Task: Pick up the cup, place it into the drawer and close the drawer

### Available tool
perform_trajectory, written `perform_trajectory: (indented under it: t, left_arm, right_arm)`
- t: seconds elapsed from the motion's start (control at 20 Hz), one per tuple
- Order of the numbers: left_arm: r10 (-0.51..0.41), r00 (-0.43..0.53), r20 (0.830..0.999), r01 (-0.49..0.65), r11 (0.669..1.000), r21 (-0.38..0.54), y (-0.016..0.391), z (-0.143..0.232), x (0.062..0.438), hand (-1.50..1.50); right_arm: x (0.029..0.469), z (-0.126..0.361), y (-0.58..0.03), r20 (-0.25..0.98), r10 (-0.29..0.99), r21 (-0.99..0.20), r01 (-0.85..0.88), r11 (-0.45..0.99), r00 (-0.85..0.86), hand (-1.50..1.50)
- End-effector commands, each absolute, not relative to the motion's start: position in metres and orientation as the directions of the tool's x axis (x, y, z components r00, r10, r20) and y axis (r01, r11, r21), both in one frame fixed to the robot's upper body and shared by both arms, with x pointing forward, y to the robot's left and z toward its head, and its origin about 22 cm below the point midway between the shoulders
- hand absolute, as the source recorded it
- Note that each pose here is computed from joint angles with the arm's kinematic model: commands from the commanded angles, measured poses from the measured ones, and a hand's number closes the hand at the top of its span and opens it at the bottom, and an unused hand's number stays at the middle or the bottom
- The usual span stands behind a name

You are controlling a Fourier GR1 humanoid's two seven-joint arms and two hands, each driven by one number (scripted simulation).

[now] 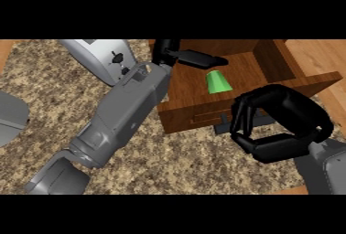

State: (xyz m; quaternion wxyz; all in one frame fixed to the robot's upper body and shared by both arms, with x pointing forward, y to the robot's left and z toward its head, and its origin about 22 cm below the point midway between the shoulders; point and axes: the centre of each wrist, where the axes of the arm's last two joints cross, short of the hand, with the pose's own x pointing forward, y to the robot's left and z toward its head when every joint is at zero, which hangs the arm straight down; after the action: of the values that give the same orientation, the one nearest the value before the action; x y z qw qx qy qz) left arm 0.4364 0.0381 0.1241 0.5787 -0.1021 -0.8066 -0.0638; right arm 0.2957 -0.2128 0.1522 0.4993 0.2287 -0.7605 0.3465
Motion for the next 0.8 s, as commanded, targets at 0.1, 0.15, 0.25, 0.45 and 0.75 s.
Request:
perform_trajectory:
  t: [0.1, 0.15, 0.25, 0.45, 0.75]
  left_arm:
    - [0.137, -0.334, 0.933, 0.188, 0.979, -0.077, 0.037, 0.124, 0.436, -1.50]
    - [0.132, -0.340, 0.931, 0.178, 0.981, -0.074, 0.044, 0.114, 0.437, -1.50]
    - [0.132, -0.327, 0.936, 0.155, 0.984, -0.085, 0.038, 0.127, 0.439, -1.50]
    - [0.186, -0.315, 0.931, 0.163, 0.977, -0.140, 0.048, 0.110, 0.437, -1.50]
    - [0.241, -0.322, 0.916, 0.190, 0.964, -0.186, 0.060, 0.097, 0.434, -1.50]
  right_arm:
    - [0.290, 0.152, -0.219, 0.878, 0.287, -0.479, -0.727, 0.492, -0.384, -1.50]
    - [0.283, 0.142, -0.227, 0.862, 0.358, -0.502, -0.711, 0.492, -0.360, -1.50]
    - [0.279, 0.142, -0.217, 0.802, 0.424, -0.594, -0.634, 0.494, -0.420, -1.50]
    - [0.277, 0.111, -0.220, 0.727, 0.559, -0.674, -0.569, 0.470, -0.400, -1.50]
    - [0.294, 0.040, -0.202, 0.673, 0.664, -0.690, -0.599, 0.406, -0.326, -1.50]
